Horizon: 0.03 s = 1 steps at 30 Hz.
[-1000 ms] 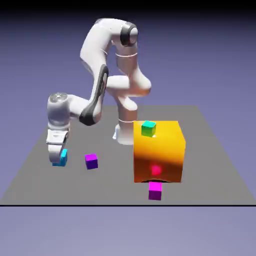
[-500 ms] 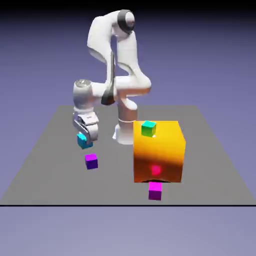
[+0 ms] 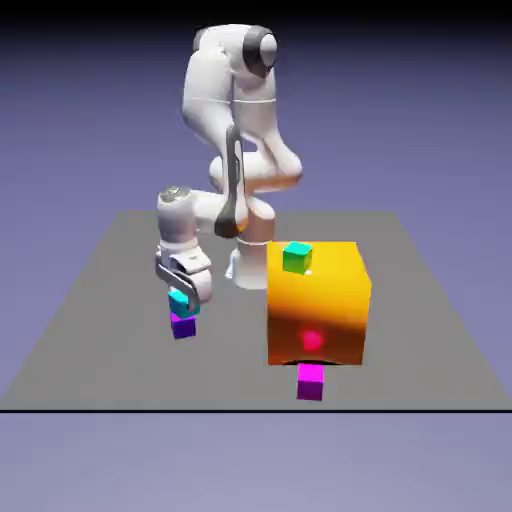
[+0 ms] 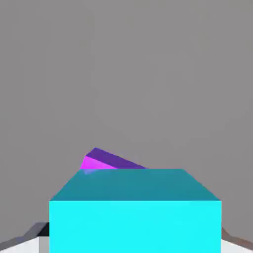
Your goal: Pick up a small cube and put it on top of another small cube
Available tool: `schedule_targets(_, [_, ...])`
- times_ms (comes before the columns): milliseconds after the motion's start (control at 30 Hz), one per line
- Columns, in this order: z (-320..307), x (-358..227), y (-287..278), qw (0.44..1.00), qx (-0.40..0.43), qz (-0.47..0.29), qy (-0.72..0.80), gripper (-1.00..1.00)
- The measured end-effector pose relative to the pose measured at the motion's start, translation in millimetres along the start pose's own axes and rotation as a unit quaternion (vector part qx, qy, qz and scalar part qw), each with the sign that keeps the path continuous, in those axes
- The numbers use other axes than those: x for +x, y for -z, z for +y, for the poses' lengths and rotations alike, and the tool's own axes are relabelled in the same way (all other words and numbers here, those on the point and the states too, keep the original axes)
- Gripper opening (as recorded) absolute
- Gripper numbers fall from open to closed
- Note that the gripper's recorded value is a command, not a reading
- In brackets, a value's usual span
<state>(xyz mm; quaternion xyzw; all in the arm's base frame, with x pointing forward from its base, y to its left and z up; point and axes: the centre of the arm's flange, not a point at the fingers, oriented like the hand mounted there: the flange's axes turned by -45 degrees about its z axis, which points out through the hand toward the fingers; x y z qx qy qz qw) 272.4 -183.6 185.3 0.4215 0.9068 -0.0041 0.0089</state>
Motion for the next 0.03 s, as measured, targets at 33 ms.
schedule_targets(33, [0.2, 0.1, 0.0, 1.0, 0.0, 0.0, 0.0, 1.0])
